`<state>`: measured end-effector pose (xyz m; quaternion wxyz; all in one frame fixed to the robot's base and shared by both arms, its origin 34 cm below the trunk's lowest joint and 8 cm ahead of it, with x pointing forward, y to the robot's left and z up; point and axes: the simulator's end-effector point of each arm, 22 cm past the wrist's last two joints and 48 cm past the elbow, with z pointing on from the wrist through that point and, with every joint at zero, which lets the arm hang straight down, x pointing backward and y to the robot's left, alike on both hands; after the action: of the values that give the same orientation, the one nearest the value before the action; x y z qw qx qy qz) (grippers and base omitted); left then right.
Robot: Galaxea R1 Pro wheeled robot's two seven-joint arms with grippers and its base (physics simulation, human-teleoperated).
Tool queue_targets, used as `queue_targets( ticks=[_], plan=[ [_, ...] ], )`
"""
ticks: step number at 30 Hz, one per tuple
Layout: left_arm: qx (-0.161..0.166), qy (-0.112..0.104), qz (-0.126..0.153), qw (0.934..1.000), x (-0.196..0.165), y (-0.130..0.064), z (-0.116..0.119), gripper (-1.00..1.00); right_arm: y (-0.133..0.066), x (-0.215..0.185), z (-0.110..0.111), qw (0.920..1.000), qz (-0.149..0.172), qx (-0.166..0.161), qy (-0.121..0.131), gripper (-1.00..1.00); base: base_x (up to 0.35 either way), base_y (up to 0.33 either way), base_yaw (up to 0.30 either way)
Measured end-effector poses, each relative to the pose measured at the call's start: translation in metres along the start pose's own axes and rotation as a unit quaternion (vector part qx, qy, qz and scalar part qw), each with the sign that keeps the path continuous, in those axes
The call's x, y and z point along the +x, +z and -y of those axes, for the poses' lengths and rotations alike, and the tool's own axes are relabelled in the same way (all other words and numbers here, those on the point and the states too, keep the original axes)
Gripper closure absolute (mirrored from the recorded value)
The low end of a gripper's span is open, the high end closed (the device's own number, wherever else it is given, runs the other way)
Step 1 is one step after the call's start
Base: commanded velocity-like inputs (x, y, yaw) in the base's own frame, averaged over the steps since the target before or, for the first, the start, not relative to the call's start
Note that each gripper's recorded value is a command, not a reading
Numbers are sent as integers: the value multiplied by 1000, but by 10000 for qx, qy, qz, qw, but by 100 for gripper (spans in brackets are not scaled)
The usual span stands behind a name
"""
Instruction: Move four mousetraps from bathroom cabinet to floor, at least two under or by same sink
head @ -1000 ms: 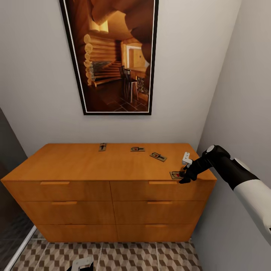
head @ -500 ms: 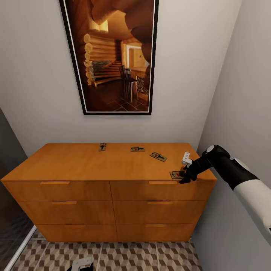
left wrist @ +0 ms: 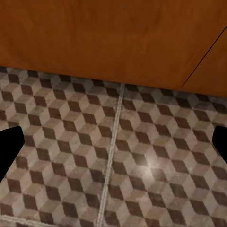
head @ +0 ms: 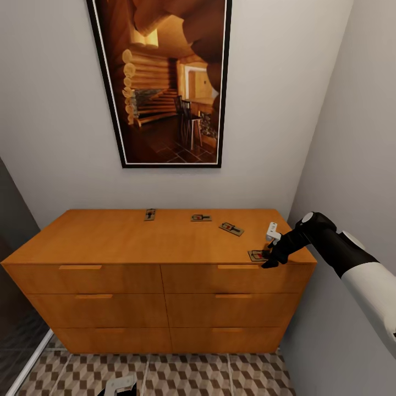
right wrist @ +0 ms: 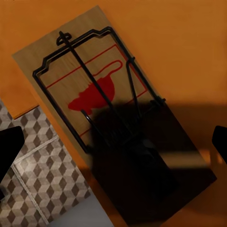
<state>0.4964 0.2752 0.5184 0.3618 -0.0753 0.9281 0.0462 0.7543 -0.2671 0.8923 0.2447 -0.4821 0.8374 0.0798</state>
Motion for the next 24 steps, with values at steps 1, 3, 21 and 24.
queue_targets(
  ticks=[1,3,21,24],
  plan=[
    [2,0,0,10000,0,0,0,-100,0,0,0,10000,0,0,0,-100,0,0,0],
    [2,-1,0,10000,0,0,0,-100,0,0,0,10000,0,0,0,-100,0,0,0],
    [1,1,0,10000,0,0,0,-100,0,0,0,10000,0,0,0,-100,0,0,0],
    [2,0,0,10000,0,0,0,-100,0,0,0,10000,0,0,0,-100,0,0,0]
  ],
)
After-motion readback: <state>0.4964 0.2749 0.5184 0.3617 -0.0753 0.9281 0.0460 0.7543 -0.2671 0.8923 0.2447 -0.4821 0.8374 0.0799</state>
